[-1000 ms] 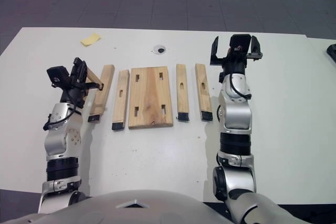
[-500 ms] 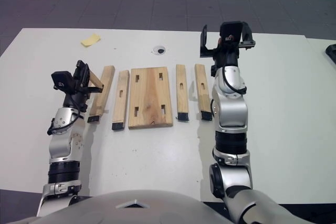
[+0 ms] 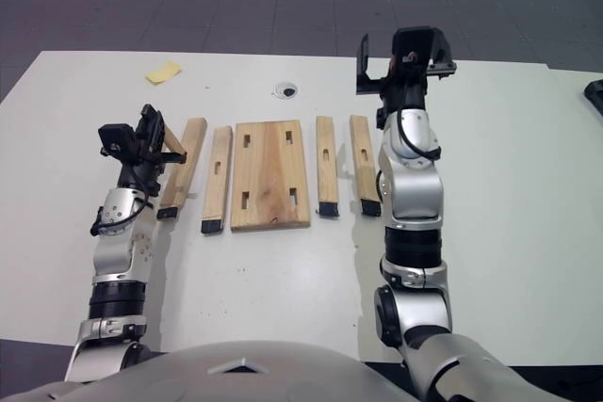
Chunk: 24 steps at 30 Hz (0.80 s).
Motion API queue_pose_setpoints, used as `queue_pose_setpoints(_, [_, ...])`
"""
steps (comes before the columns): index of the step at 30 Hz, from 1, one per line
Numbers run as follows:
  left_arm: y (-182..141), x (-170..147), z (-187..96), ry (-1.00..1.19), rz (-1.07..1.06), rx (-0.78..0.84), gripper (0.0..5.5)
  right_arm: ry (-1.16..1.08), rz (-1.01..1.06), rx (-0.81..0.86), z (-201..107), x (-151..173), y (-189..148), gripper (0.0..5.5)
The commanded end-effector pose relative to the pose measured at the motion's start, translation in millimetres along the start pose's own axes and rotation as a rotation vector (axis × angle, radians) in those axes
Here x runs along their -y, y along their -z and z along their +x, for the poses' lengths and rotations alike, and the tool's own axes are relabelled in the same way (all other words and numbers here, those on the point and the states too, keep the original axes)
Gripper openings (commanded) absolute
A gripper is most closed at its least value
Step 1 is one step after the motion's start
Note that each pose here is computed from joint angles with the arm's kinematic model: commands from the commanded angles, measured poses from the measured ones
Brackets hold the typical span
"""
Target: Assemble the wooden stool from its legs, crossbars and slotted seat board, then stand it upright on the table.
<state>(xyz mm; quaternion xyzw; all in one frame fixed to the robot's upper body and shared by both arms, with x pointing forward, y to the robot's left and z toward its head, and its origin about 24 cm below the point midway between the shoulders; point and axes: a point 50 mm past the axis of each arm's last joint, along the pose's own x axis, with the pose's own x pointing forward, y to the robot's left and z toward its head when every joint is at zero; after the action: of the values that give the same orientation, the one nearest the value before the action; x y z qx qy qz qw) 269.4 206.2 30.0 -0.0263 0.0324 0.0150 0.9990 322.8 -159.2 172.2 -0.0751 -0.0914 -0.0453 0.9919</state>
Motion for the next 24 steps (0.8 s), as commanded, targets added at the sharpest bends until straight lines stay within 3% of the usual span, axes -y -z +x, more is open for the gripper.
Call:
queue_pose_setpoints(1, [34.0, -2.5, -13.1, -0.037, -0.006, -0.167, 1.42, 0.000, 0.004, 0.024, 5.2, 1.0, -6.0, 5.40])
queue_pose_setpoints(9, [24.7, -3.9, -8.8, -0.041, -0.015, -0.136, 2.73, 0.007, 0.004, 0.028, 7.6, 2.8, -5.5, 5.40])
queue_pose_setpoints(24, [-66.8, 7.0, 4.5, 0.110, -0.024, 0.133, 5.16, 0.034, 0.007, 0.023, 5.0, 6.4, -2.2, 5.40])
